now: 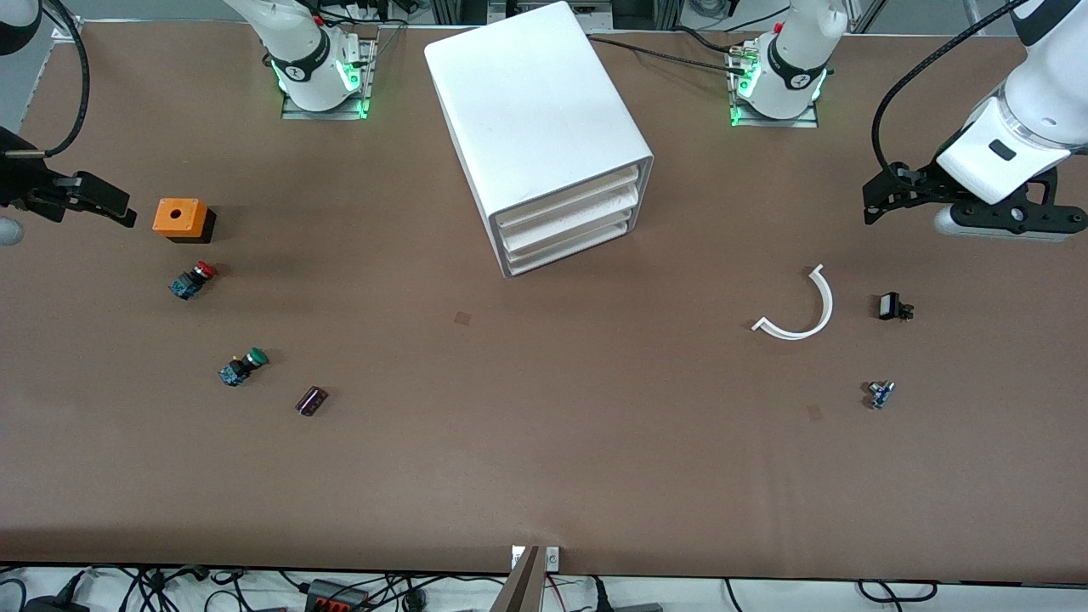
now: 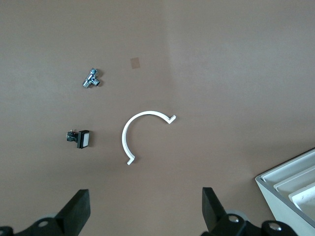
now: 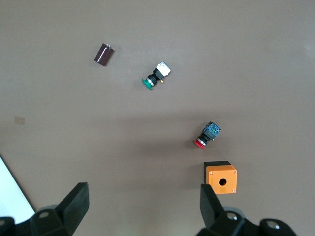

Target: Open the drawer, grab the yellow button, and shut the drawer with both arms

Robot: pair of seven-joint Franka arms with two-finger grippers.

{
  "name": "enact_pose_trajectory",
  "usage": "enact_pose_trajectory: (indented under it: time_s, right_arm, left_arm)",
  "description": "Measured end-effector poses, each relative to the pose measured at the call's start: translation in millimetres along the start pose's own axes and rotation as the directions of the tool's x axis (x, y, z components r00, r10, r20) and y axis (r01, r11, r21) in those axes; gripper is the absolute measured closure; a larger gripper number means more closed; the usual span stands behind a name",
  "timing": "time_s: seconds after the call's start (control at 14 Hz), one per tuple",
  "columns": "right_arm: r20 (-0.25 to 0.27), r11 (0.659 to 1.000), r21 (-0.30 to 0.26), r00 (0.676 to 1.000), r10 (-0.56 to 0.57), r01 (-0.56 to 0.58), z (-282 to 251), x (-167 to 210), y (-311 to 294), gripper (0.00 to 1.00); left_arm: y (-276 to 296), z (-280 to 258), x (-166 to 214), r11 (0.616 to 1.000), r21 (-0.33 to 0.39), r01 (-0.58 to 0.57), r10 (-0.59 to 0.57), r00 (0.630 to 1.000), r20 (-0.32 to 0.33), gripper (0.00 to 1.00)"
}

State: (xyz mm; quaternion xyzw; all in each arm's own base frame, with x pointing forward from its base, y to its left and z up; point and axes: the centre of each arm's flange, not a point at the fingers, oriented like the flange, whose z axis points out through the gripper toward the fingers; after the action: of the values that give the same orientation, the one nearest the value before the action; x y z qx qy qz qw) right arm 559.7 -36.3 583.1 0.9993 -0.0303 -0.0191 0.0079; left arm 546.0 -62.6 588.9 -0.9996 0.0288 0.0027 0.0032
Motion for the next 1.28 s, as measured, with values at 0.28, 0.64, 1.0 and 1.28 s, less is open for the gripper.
enact_pose_trajectory:
  time_s: [0.28,0.64,1.0,1.28]
  right_arm:
    - [0.000,1.000,0.000,1.000,0.000,0.000,0.0,0.0,0.0,0.00]
    - [0.002,1.000,0.000,1.000,0.000,0.000,1.1,-0.1,0.0,0.00]
    - [0.005,1.000,0.000,1.000,0.000,0.000,2.2,-0.2,0.0,0.00]
    - [0.001,1.000,0.000,1.000,-0.001,0.001,1.9,0.1,-0.2,0.00]
  left_arm:
    - [0.0,0.0,0.0,1.000,0.000,0.000,0.000,1.000,0.000,0.00]
    - [0.0,0.0,0.0,1.000,0.000,0.000,0.000,1.000,0.000,0.00]
    - [0.1,0.0,0.0,1.000,0.000,0.000,0.000,1.000,0.000,0.00]
    - [0.4,4.0,-5.4,1.000,0.003,-0.001,0.001,0.999,0.053,0.00]
